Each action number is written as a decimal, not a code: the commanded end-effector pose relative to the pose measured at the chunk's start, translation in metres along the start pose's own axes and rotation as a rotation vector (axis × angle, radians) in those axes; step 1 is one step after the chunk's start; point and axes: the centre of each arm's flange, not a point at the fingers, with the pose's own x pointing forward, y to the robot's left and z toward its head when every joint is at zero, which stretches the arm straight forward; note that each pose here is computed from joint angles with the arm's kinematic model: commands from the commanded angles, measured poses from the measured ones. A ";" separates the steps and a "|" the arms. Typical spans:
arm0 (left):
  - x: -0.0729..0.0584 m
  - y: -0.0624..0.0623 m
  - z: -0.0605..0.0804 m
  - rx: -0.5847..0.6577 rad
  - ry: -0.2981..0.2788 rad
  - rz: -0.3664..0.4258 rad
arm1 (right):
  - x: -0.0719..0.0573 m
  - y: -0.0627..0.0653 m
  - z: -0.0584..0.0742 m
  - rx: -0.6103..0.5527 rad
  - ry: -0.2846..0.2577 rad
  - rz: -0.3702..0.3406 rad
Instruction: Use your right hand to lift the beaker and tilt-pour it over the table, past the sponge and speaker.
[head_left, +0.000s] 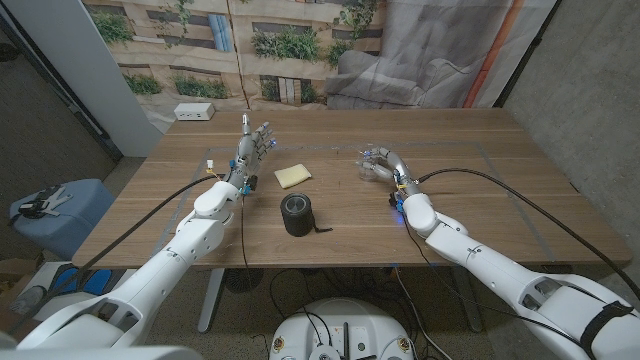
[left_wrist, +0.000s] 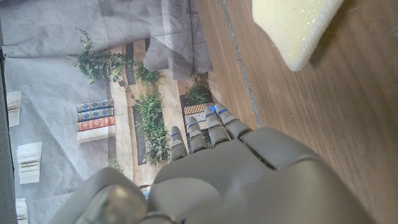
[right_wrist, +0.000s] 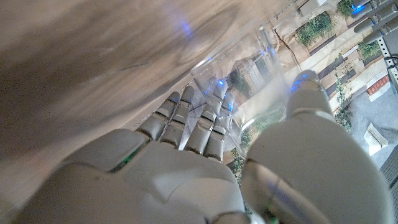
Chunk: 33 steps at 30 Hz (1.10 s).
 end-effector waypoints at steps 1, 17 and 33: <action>0.000 0.000 0.000 -0.001 0.000 0.000 | 0.000 0.008 -0.003 -0.008 0.005 0.004; 0.000 0.000 0.000 -0.001 -0.001 0.000 | 0.000 0.003 -0.008 -0.037 0.002 0.042; 0.000 0.000 0.000 -0.001 -0.001 0.000 | 0.003 -0.008 -0.012 -0.040 -0.006 0.096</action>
